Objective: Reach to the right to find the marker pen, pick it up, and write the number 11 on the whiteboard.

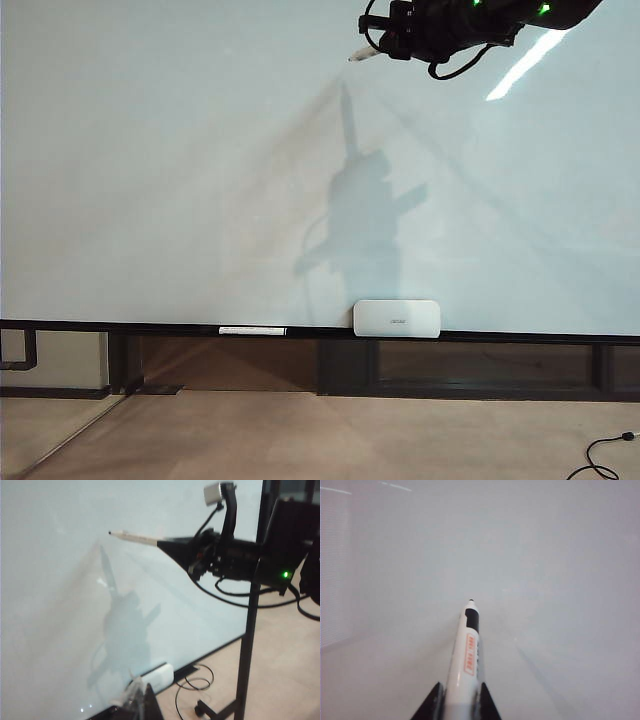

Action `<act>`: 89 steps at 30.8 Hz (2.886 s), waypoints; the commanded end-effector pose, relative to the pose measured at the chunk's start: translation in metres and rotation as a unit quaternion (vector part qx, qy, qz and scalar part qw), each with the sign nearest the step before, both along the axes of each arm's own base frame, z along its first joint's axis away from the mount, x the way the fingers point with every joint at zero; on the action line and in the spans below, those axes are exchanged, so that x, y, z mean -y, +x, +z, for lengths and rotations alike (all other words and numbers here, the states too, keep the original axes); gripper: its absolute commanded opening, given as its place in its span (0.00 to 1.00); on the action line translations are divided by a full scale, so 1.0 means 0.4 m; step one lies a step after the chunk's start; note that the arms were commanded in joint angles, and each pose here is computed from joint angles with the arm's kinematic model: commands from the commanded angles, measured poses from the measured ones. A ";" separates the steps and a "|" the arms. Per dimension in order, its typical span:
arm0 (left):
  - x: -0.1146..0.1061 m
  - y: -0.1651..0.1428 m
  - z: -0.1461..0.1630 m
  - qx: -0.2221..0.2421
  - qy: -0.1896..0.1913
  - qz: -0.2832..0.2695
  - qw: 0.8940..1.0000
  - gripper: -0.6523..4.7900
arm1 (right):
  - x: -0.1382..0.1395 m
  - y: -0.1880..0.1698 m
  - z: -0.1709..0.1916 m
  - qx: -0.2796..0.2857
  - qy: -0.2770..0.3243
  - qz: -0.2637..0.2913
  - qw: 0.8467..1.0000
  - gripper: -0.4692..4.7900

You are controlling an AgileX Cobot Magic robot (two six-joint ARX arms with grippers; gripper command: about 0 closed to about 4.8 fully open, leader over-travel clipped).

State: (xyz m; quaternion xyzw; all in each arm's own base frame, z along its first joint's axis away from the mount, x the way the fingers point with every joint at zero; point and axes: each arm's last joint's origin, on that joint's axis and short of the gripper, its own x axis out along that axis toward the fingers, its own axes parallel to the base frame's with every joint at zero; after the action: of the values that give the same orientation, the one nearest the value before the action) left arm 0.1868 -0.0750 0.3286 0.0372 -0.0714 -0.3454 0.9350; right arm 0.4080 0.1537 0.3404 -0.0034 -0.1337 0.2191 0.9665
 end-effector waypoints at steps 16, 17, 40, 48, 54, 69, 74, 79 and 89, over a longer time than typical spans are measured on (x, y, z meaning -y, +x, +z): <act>0.007 0.043 -0.020 -0.004 0.002 -0.032 0.999 0.11 | 0.001 0.019 0.009 0.018 0.012 -0.003 1.000 0.08; 0.007 0.043 -0.020 -0.004 0.002 -0.032 0.999 0.11 | 0.000 0.026 0.011 0.018 0.013 -0.003 1.000 0.08; 0.007 0.043 -0.019 0.001 0.003 -0.032 0.999 0.11 | 0.004 0.040 0.024 0.014 0.013 -0.007 1.000 0.08; 0.007 0.043 -0.018 0.004 0.005 -0.031 1.000 0.11 | 0.011 0.043 0.024 0.014 0.014 -0.013 1.000 0.08; 0.006 0.043 -0.016 0.008 0.004 -0.028 1.000 0.11 | 0.017 0.045 0.024 0.014 0.014 -0.018 1.000 0.08; 0.006 0.043 -0.016 0.008 0.004 -0.029 1.000 0.11 | 0.012 0.066 -0.024 -0.026 0.004 -0.029 0.999 0.08; 0.006 0.043 -0.018 0.005 0.005 -0.029 1.000 0.11 | 0.012 0.067 -0.032 -0.037 -0.001 -0.030 0.999 0.08; 0.006 0.043 -0.018 0.005 0.006 -0.029 1.000 0.11 | 0.011 0.070 -0.048 -0.065 -0.012 -0.030 0.997 0.08; 0.006 0.043 -0.018 0.006 0.006 -0.028 1.000 0.11 | 0.015 0.058 -0.142 -0.113 -0.021 -0.029 0.993 0.08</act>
State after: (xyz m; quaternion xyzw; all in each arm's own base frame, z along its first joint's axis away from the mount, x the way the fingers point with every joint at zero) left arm 0.2045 -0.0776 0.3193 0.0405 -0.0683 -0.3724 0.9247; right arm 0.4319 0.1495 0.2847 -0.0065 -0.0117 0.2024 0.9792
